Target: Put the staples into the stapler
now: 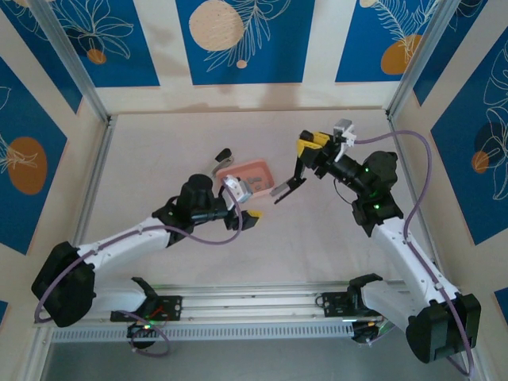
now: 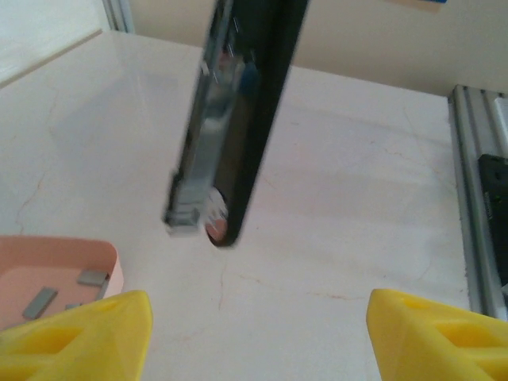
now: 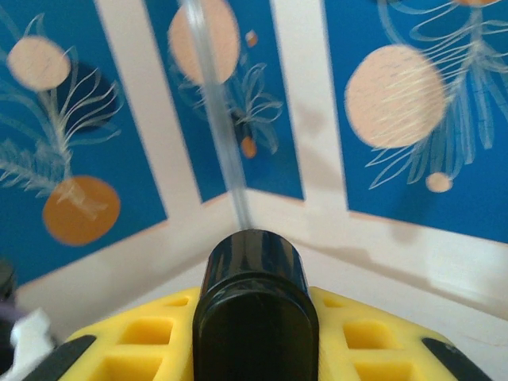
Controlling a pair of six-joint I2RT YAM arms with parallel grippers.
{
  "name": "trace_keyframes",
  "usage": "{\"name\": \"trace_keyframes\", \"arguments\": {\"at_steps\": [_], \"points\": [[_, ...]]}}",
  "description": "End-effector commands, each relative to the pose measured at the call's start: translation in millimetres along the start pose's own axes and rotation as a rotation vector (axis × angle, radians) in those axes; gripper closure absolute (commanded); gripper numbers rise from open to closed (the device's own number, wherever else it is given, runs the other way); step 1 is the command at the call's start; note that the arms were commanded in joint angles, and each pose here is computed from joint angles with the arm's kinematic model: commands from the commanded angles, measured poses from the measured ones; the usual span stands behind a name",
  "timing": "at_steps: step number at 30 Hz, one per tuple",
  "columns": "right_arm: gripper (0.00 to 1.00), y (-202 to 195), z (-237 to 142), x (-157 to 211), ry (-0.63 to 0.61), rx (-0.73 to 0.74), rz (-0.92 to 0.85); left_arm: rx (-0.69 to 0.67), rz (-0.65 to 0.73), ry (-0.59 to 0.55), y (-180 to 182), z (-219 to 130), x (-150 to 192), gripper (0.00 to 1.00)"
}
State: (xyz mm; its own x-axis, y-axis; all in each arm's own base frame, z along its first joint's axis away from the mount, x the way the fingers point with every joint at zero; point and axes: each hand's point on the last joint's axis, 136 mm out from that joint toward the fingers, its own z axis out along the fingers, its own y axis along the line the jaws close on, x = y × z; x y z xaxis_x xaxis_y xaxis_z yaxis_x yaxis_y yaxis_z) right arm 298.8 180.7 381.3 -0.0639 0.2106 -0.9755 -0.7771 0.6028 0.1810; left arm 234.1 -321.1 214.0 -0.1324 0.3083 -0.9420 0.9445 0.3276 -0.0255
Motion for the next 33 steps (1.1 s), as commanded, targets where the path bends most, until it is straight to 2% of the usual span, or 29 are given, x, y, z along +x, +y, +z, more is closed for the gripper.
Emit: {"name": "trace_keyframes", "arguments": {"at_steps": [1, 7, 12, 18, 33], "points": [[1.0, 41.7, -5.7, -14.8, 0.026, -0.211, -0.135, 0.077, 0.04, 0.012, -14.6, -9.0, -22.4, 0.3], [1.0, 71.3, -13.1, -3.2, 0.077, -0.409, -0.128, 0.119, 0.102, -0.045, -20.1, -12.9, -57.0, 0.33], [1.0, 86.2, -16.3, -0.2, 0.073, -0.504, -0.133, 0.168, 0.119, -0.066, -26.2, -7.8, -67.5, 0.36], [1.0, 91.7, -12.2, 1.9, 0.065, -0.543, -0.124, 0.252, 0.127, -0.081, -43.2, 5.4, -71.3, 0.36], [1.0, 102.4, -7.1, 2.3, 0.065, -0.61, -0.125, 0.291, 0.097, -0.139, -44.1, 34.4, -75.5, 0.43]]}}
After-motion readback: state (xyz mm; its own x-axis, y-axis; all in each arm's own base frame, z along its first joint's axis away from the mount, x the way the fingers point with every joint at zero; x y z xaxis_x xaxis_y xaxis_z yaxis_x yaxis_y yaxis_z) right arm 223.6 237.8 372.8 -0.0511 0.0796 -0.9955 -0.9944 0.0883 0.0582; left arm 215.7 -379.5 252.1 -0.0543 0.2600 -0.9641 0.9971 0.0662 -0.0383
